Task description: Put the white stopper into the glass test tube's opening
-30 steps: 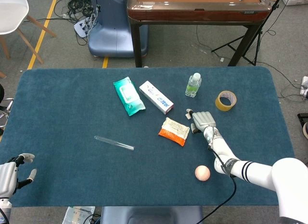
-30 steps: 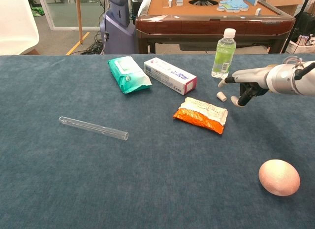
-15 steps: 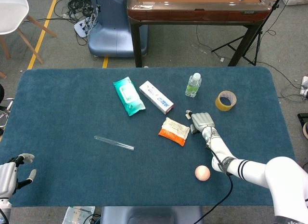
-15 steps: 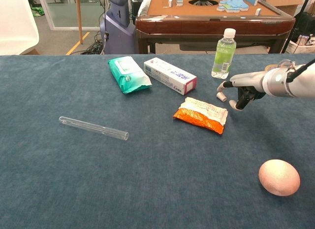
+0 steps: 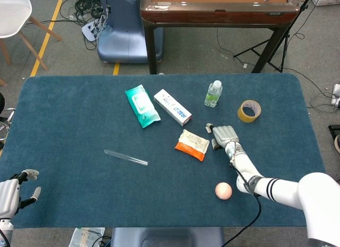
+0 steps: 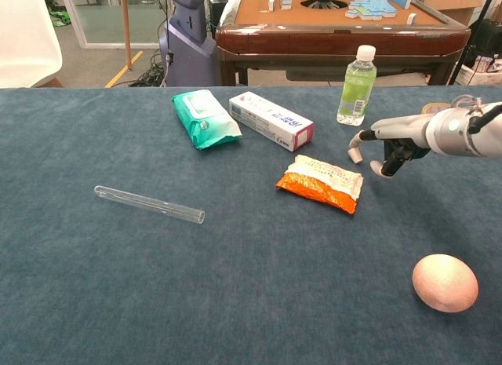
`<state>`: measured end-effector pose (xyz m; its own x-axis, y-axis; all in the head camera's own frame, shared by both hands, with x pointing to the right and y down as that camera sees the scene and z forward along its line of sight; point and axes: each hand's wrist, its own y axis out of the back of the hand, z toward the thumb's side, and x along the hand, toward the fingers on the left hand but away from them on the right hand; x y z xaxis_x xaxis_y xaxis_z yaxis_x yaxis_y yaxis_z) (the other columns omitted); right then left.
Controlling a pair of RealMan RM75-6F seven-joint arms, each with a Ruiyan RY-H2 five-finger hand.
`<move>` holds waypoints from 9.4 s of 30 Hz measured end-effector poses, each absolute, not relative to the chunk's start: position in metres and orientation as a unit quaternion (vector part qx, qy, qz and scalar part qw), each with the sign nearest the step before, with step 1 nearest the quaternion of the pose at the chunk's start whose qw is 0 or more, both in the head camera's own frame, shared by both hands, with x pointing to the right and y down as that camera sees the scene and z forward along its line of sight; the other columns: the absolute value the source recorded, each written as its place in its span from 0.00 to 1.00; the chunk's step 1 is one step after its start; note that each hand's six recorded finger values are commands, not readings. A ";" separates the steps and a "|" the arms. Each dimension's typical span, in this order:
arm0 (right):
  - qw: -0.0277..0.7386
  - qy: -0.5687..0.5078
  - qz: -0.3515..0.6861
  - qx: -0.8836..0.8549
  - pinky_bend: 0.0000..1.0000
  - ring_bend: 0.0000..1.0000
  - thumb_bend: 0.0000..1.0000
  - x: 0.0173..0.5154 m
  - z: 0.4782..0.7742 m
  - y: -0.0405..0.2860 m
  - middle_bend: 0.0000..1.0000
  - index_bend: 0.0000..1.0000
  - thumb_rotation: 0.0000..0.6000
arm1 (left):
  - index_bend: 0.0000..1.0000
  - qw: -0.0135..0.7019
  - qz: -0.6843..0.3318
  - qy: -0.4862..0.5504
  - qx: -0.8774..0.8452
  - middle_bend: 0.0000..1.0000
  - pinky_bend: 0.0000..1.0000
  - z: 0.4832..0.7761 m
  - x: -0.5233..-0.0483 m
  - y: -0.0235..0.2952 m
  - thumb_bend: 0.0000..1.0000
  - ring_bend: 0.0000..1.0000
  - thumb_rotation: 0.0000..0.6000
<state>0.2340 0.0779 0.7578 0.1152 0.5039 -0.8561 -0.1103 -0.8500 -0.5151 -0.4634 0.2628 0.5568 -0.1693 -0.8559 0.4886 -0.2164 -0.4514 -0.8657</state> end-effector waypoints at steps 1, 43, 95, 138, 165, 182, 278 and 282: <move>0.237 -0.139 0.650 -0.709 1.00 1.00 0.63 0.235 0.756 0.079 1.00 0.16 1.00 | 0.39 0.260 -0.615 0.454 -0.590 0.43 0.47 0.557 -0.463 0.263 0.31 0.39 1.00; 0.335 -0.279 0.601 -0.670 1.00 0.75 0.39 0.300 0.615 0.069 0.66 0.16 1.00 | 0.30 0.387 -0.497 0.285 -0.723 0.36 0.43 0.584 -0.373 0.180 0.28 0.37 1.00; 0.306 -0.302 0.636 -0.640 1.00 0.80 0.35 0.364 0.600 0.099 0.72 0.16 1.00 | 0.49 0.440 -0.522 0.091 -0.725 0.93 1.00 0.731 -0.200 0.144 0.24 0.96 1.00; 0.309 -0.298 0.641 -0.636 1.00 0.82 0.35 0.369 0.601 0.100 0.76 0.20 1.00 | 0.66 0.357 -0.531 0.165 -0.751 1.00 1.00 0.728 -0.212 0.139 0.27 1.00 1.00; 0.338 -0.222 0.646 -0.648 1.00 0.95 0.35 0.277 0.697 0.060 0.90 0.38 1.00 | 0.66 0.298 -0.520 0.282 -0.749 1.00 1.00 0.628 -0.278 0.152 0.27 1.00 1.00; 0.335 -0.196 0.653 -0.651 1.00 0.96 0.22 0.229 0.746 0.053 0.90 0.42 1.00 | 0.66 0.295 -0.516 0.278 -0.754 1.00 1.00 0.622 -0.280 0.161 0.27 1.00 1.00; 0.292 -0.315 0.403 -0.808 1.00 0.98 0.35 0.182 0.597 0.070 0.91 0.61 1.00 | 0.66 0.155 -0.485 0.304 -0.805 1.00 1.00 0.626 -0.243 0.128 0.27 1.00 1.00; 0.286 -0.317 0.366 -0.827 1.00 0.98 0.35 0.167 0.581 0.078 0.91 0.61 1.00 | 0.66 0.141 -0.475 0.303 -0.814 1.00 1.00 0.626 -0.229 0.129 0.27 1.00 1.00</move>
